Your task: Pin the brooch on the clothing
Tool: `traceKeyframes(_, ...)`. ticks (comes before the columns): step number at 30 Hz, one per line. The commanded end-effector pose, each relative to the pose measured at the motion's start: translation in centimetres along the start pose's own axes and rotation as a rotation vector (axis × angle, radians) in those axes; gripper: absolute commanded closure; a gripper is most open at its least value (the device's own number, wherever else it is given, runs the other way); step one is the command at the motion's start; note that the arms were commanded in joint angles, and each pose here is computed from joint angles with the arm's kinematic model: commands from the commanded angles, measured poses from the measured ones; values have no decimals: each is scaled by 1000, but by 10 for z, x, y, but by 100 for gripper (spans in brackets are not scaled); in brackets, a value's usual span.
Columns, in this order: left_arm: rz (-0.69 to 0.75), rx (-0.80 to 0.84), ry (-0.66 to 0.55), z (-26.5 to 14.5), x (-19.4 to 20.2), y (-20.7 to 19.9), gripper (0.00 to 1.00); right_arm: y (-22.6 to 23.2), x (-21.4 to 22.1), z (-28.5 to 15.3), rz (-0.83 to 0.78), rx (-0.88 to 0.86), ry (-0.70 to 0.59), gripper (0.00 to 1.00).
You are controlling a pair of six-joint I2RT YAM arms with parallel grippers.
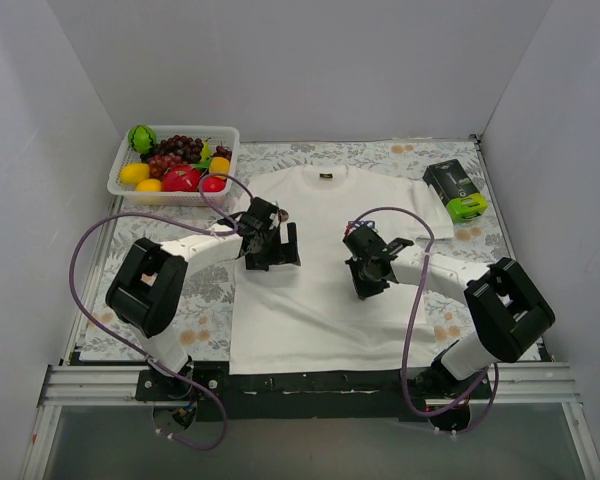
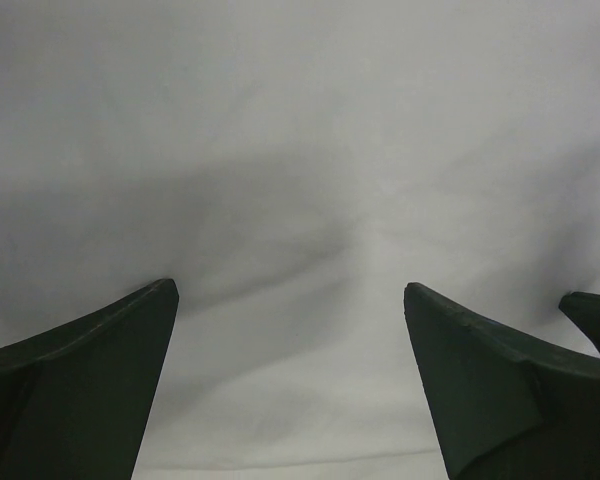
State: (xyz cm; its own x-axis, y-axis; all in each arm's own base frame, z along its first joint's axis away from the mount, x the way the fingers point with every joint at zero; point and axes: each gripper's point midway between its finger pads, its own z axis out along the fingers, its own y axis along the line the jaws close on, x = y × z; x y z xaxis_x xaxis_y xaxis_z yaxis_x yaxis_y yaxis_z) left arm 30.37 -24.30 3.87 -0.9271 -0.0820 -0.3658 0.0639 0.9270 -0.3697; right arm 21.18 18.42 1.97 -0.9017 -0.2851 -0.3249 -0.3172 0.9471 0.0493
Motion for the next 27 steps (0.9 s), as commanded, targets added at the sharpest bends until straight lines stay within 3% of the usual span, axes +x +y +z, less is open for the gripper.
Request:
traceKeyframes(1,-23,-53,118,-10,48,16,3,-2,30,-5,19,-26,79,99)
traceKeyframes(7,-16,-64,89,-12,43,15,2,9,7,-19,19,-77,2,99)
traceKeyframes(14,32,39,-73,-31,-30,-37,2,-4,-87,-51,16,-2,-231,99)
traceKeyframes(20,69,-9,-206,-48,-88,-52,2,-65,-148,-46,139,91,-345,99)
traceKeyframes(27,27,-184,-343,-55,-160,-11,4,-146,-182,-23,324,230,-367,99)
